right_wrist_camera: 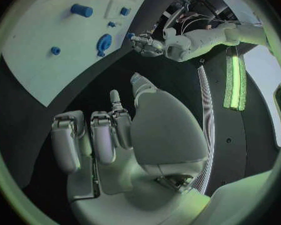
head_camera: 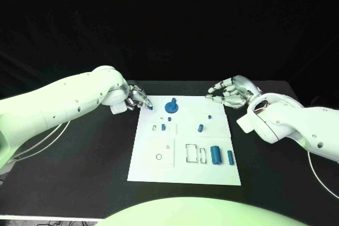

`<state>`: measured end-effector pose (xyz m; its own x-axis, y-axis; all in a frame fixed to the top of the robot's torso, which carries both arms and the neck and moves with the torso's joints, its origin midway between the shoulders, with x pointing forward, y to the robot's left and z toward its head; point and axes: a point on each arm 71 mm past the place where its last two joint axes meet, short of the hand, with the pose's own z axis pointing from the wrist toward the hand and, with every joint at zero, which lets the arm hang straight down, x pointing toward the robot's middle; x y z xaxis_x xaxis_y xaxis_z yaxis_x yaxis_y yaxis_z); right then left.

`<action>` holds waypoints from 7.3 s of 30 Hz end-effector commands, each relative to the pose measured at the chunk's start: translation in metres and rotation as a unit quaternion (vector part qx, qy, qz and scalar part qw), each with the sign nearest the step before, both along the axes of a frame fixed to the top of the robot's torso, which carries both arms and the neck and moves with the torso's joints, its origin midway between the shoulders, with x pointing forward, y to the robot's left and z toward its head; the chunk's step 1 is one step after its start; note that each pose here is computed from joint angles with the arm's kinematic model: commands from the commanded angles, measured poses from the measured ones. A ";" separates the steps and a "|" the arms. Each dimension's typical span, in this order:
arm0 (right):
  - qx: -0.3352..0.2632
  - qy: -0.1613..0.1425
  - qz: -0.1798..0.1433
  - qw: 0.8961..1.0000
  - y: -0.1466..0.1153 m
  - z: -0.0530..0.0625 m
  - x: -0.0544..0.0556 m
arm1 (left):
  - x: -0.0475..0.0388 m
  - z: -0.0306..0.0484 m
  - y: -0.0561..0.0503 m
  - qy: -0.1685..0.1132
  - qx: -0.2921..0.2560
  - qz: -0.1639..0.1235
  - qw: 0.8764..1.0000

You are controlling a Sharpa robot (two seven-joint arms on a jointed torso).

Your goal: Assemble the parts on the task board

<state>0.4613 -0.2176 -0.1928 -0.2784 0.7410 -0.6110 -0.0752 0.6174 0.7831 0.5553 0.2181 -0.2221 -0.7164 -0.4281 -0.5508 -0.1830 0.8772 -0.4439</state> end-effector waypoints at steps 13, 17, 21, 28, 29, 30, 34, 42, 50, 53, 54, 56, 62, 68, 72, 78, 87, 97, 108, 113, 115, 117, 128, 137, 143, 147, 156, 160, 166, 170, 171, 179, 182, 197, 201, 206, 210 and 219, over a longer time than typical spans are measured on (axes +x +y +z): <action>-0.003 0.001 0.004 1.000 -0.003 -0.001 -0.001 | -0.0386 -0.0014 -0.011 -0.040 -0.019 -0.026 0.999; -0.003 0.002 0.004 1.000 -0.003 -0.002 -0.002 | -0.0464 -0.0044 -0.015 -0.042 -0.005 -0.047 0.998; -0.003 0.003 0.004 1.000 -0.003 -0.002 -0.002 | -0.0506 -0.0076 -0.017 -0.040 0.006 -0.056 0.998; -0.003 0.003 0.004 1.000 -0.003 -0.003 -0.002 | -0.0578 -0.0168 -0.023 -0.039 0.020 -0.063 0.997; -0.003 0.003 0.004 1.000 -0.003 -0.003 -0.002 | -0.0586 -0.0180 -0.024 -0.040 0.022 -0.064 0.997; -0.003 0.003 0.004 1.000 -0.003 -0.003 -0.002 | -0.0589 -0.0185 -0.024 -0.040 0.023 -0.065 0.997; -0.003 0.003 0.003 1.000 -0.003 -0.003 -0.002 | -0.0607 -0.0207 -0.025 -0.039 0.028 -0.068 0.997; -0.003 0.003 0.003 1.000 -0.003 -0.003 -0.002 | -0.0632 -0.0257 -0.026 -0.033 0.031 -0.071 0.996; -0.003 0.003 0.004 1.000 -0.003 -0.004 -0.002 | -0.0657 -0.0300 -0.029 -0.029 0.031 -0.074 0.996; -0.002 0.004 0.004 1.000 -0.003 -0.004 -0.002 | -0.0657 -0.0307 -0.029 -0.030 0.033 -0.075 0.996; -0.002 0.004 0.004 1.000 -0.003 -0.004 -0.002 | -0.0656 -0.0310 -0.029 -0.031 0.034 -0.075 0.996; -0.002 0.004 0.004 1.000 -0.003 -0.004 -0.002 | -0.0651 -0.0314 -0.029 -0.033 0.036 -0.074 0.996; -0.002 0.004 0.004 1.000 -0.003 -0.004 -0.003 | -0.0648 -0.0332 -0.029 -0.034 0.038 -0.075 0.996; -0.002 0.004 0.004 1.000 -0.003 -0.004 -0.003 | -0.0646 -0.0341 -0.030 -0.034 0.040 -0.076 0.996; -0.002 0.004 0.004 1.000 -0.003 -0.004 -0.003 | -0.0646 -0.0351 -0.031 -0.031 0.042 -0.079 0.996; -0.003 0.004 0.004 1.000 -0.004 -0.004 -0.002 | -0.0657 -0.0368 -0.033 -0.025 0.047 -0.086 0.995; -0.003 0.004 0.004 1.000 -0.004 -0.004 -0.002 | -0.0670 -0.0381 -0.032 -0.017 0.053 -0.090 0.994; -0.003 0.004 0.004 1.000 -0.004 -0.004 -0.002 | -0.0669 -0.0379 -0.031 -0.019 0.053 -0.087 0.995; -0.002 0.003 0.004 1.000 -0.003 -0.004 -0.003 | -0.0656 -0.0381 -0.030 -0.022 0.055 -0.084 0.995; -0.002 0.003 0.004 1.000 -0.004 -0.004 -0.003 | -0.0654 -0.0383 -0.031 -0.022 0.058 -0.086 0.994; -0.002 0.003 0.004 1.000 -0.004 -0.004 -0.003 | -0.0658 -0.0385 -0.032 -0.020 0.060 -0.089 0.994; -0.002 0.003 0.004 1.000 -0.004 -0.004 -0.003 | -0.0665 -0.0388 -0.033 -0.017 0.062 -0.093 0.994; -0.003 0.004 0.004 1.000 -0.004 -0.004 -0.003 | -0.0688 -0.0395 -0.037 -0.006 0.059 -0.103 0.993; -0.003 0.004 0.003 1.000 -0.004 -0.004 -0.003 | -0.0665 -0.0393 -0.036 -0.011 0.053 -0.093 0.994; -0.002 0.004 0.003 1.000 -0.004 -0.004 -0.003 | -0.0632 -0.0395 -0.036 -0.017 0.052 -0.083 0.995; -0.002 0.004 0.003 1.000 -0.004 -0.004 -0.003 | -0.0616 -0.0400 -0.036 -0.018 0.053 -0.081 0.995; -0.002 0.003 0.002 1.000 -0.005 -0.004 -0.003 | -0.0602 -0.0409 -0.034 -0.015 0.055 -0.079 0.995; -0.002 0.003 0.002 1.000 -0.005 -0.004 -0.003 | -0.0596 -0.0412 -0.033 -0.015 0.057 -0.079 0.995; -0.002 0.003 0.002 1.000 -0.005 -0.004 -0.003 | -0.0595 -0.0416 -0.032 -0.013 0.059 -0.079 0.995; -0.002 0.002 0.002 1.000 -0.006 -0.004 -0.003 | -0.0592 -0.0416 -0.031 -0.014 0.061 -0.078 0.995; -0.002 0.002 0.002 1.000 -0.006 -0.004 -0.003 | -0.0591 -0.0415 -0.030 -0.015 0.061 -0.077 0.995; -0.002 0.002 0.001 1.000 -0.006 -0.004 -0.003 | -0.0579 -0.0384 -0.026 -0.028 0.061 -0.067 0.996; -0.002 0.002 0.001 1.000 -0.006 -0.004 -0.003 | -0.0581 -0.0361 -0.025 -0.032 0.058 -0.064 0.996; -0.002 0.003 0.001 1.000 -0.007 -0.006 -0.003 | -0.0544 -0.0184 -0.029 -0.068 -0.064 -0.002 0.996; -0.003 0.003 0.000 1.000 -0.007 -0.006 -0.003 | -0.0497 -0.0087 -0.030 -0.126 -0.119 0.006 0.985; -0.003 0.002 -0.002 1.000 -0.009 -0.006 -0.003 | -0.0474 0.0070 -0.041 -0.225 -0.176 -0.039 0.957; -0.003 0.002 -0.003 1.000 -0.009 -0.006 -0.003 | -0.0499 0.0144 -0.052 -0.280 -0.185 -0.087 0.938; -0.003 0.002 -0.002 1.000 -0.009 -0.006 -0.003 | -0.0525 0.0032 -0.073 -0.297 -0.096 -0.180 0.933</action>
